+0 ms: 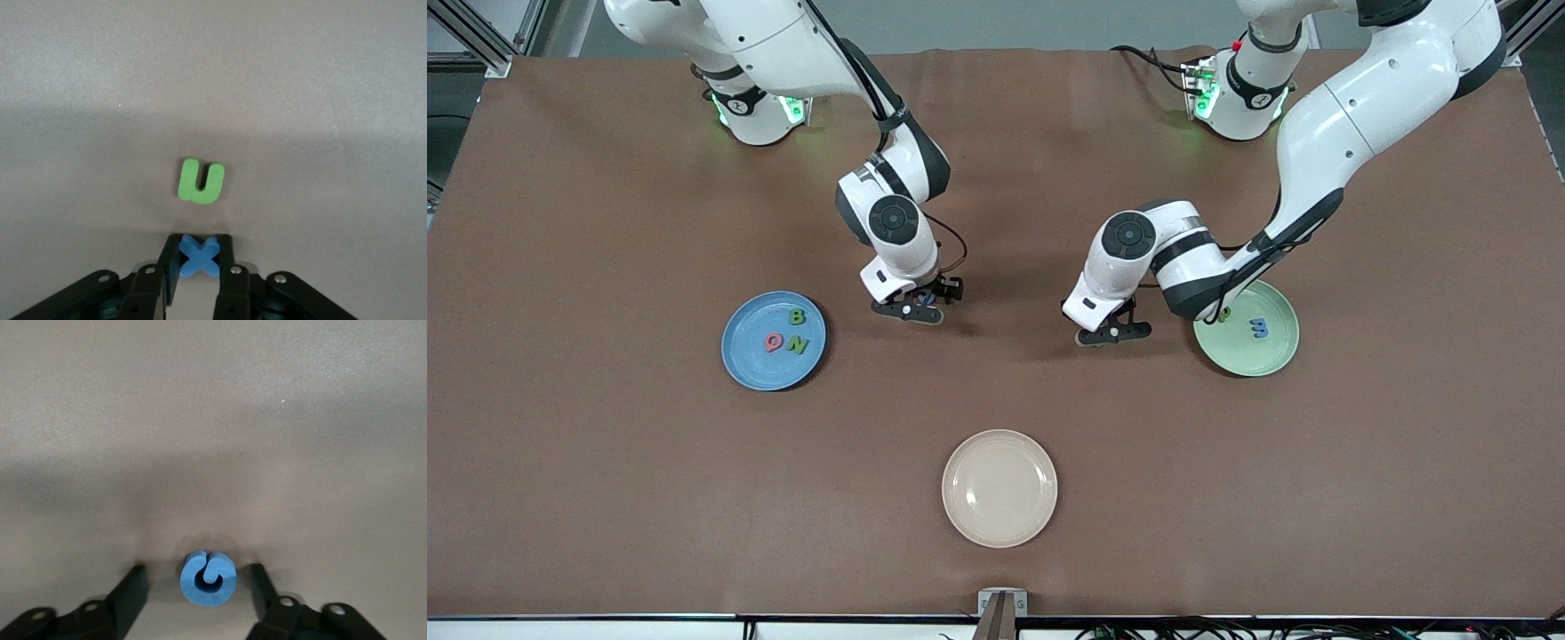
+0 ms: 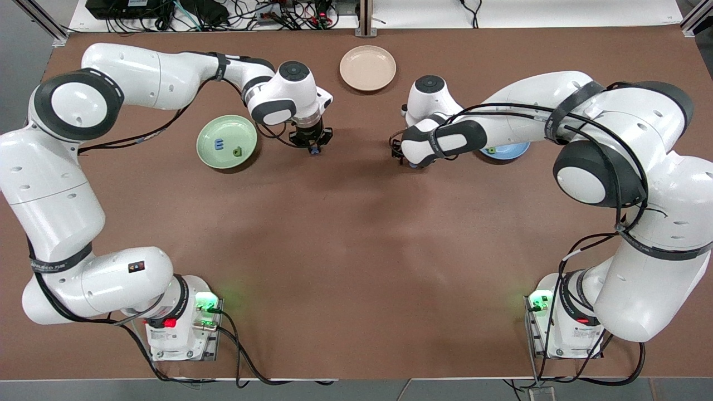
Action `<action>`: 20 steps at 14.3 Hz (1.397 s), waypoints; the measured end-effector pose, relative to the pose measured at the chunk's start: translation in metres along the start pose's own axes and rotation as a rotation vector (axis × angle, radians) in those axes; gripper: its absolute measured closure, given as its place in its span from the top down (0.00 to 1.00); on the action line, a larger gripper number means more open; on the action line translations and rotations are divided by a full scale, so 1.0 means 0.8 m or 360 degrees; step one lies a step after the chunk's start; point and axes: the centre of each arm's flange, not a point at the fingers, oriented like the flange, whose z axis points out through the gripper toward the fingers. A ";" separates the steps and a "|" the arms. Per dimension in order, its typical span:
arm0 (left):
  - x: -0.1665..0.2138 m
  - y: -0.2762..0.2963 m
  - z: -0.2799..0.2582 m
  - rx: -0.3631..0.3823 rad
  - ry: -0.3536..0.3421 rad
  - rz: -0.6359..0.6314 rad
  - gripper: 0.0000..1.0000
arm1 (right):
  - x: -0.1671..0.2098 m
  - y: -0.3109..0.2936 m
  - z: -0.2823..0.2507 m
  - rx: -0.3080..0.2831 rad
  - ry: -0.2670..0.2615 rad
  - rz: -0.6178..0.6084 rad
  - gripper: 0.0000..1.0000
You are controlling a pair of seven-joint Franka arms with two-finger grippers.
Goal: Sort uppercase to blue plate, lowercase to green plate
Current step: 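Move the blue G and blue x to the blue and green plates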
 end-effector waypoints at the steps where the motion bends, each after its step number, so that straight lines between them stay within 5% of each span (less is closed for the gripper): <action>1: 0.001 -0.002 -0.007 0.0013 -0.0007 -0.0003 0.27 | 0.000 0.000 -0.001 -0.0003 -0.0004 0.0000 0.51; 4: 0.011 -0.018 -0.043 0.0013 -0.0022 0.0010 0.27 | 0.001 0.003 -0.008 -0.0019 -0.0019 0.0009 0.35; 9: 0.029 -0.085 -0.074 0.0037 -0.0079 0.0111 0.27 | 0.048 0.063 -0.030 -0.0123 -0.0137 0.0042 0.34; 13: 0.033 -0.148 -0.084 0.0044 -0.0131 0.0191 0.27 | 0.111 0.151 -0.083 -0.0102 -0.0223 -0.0050 0.34; 20: 0.033 -0.266 -0.063 0.0086 -0.0170 0.0275 0.27 | 0.177 0.284 -0.082 -0.0163 -0.0245 -0.0165 0.34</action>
